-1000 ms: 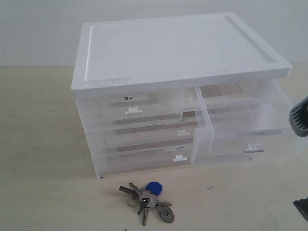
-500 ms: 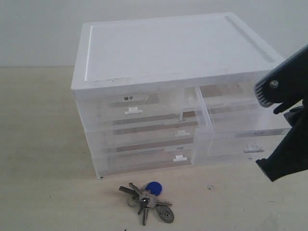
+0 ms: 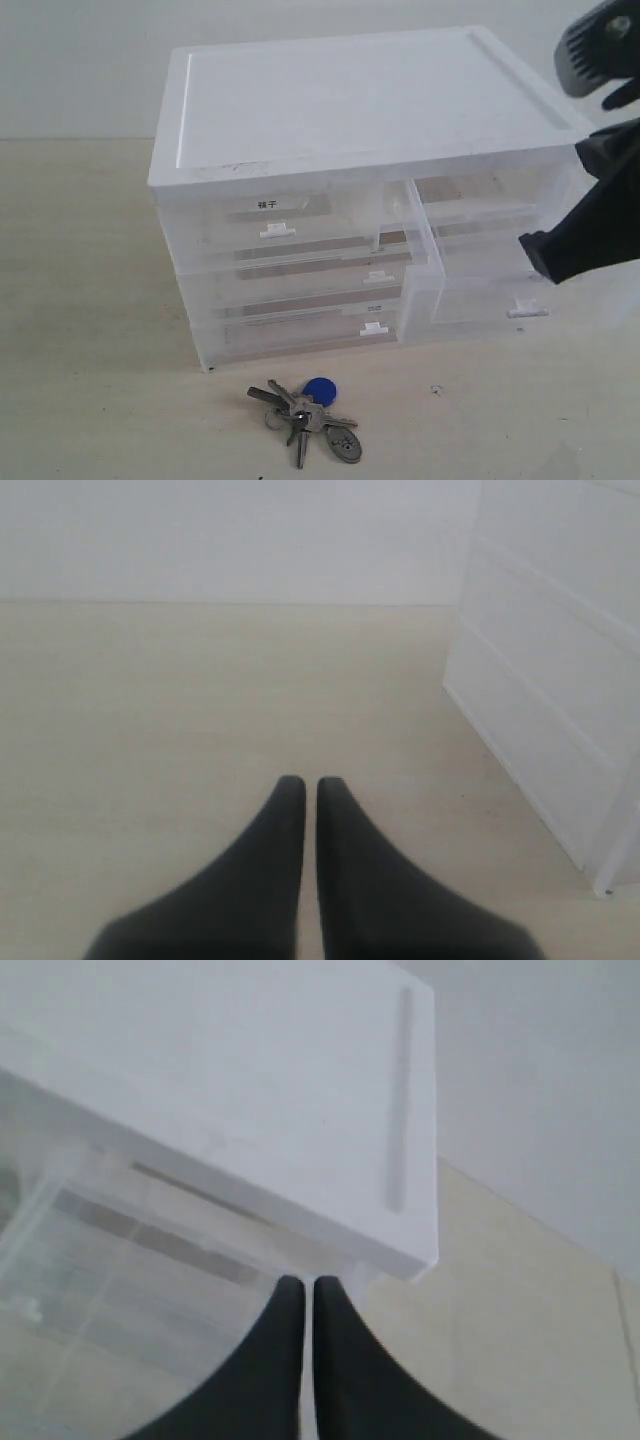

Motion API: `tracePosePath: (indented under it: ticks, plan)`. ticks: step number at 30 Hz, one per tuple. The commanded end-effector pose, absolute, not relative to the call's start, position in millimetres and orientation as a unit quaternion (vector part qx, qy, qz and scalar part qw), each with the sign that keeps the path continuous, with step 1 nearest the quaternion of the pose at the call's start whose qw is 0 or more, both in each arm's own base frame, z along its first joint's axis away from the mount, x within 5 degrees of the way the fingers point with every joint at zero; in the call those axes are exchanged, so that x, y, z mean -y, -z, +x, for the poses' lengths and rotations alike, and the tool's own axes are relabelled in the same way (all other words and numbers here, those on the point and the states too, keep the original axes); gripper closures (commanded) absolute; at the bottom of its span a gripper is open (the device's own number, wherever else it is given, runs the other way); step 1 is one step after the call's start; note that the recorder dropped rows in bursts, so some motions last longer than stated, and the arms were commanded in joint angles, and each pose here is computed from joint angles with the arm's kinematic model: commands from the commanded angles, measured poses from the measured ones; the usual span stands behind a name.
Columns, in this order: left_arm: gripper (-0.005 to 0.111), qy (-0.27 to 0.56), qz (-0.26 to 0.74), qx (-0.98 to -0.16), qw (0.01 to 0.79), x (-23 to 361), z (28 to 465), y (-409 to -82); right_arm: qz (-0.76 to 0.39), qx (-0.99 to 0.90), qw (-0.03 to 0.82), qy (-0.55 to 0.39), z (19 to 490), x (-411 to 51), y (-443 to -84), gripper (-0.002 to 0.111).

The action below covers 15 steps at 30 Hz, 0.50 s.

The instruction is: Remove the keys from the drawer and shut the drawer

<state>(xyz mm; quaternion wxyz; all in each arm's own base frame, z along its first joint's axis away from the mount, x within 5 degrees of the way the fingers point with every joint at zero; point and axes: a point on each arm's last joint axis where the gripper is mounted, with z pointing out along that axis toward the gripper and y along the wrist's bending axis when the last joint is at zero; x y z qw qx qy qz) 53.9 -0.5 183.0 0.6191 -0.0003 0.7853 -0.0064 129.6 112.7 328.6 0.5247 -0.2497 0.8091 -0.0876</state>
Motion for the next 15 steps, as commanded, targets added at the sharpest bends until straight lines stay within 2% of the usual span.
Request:
tracePosePath:
  ticks: [1, 6, 9, 12, 15]
  plan:
    - [0.102, 0.005, 0.001, -0.782, 0.624, 0.5, 54.2, -185.1, -0.254, -0.789, 0.560, 0.009, 120.0, -106.6, -346.1, 0.108]
    - [0.102, 0.005, 0.001, -0.782, 0.624, 0.5, 54.2, -185.1, -0.259, -0.789, 0.557, -0.019, 111.1, -95.9, -350.9, 0.108]
    - [0.102, 0.005, 0.001, -0.782, 0.624, 0.5, 54.2, -185.1, -0.294, -0.821, 0.487, -0.043, 97.4, -88.7, -341.1, 0.108]
    - [0.102, 0.005, 0.001, -0.782, 0.624, 0.5, 54.2, -185.1, -0.332, -0.860, 0.387, -0.010, 83.9, -75.0, -326.4, 0.108]
    - [0.102, 0.005, 0.001, -0.782, 0.624, 0.5, 54.2, -185.1, -0.341, -0.875, 0.343, 0.004, 76.3, -65.3, -321.7, 0.108]
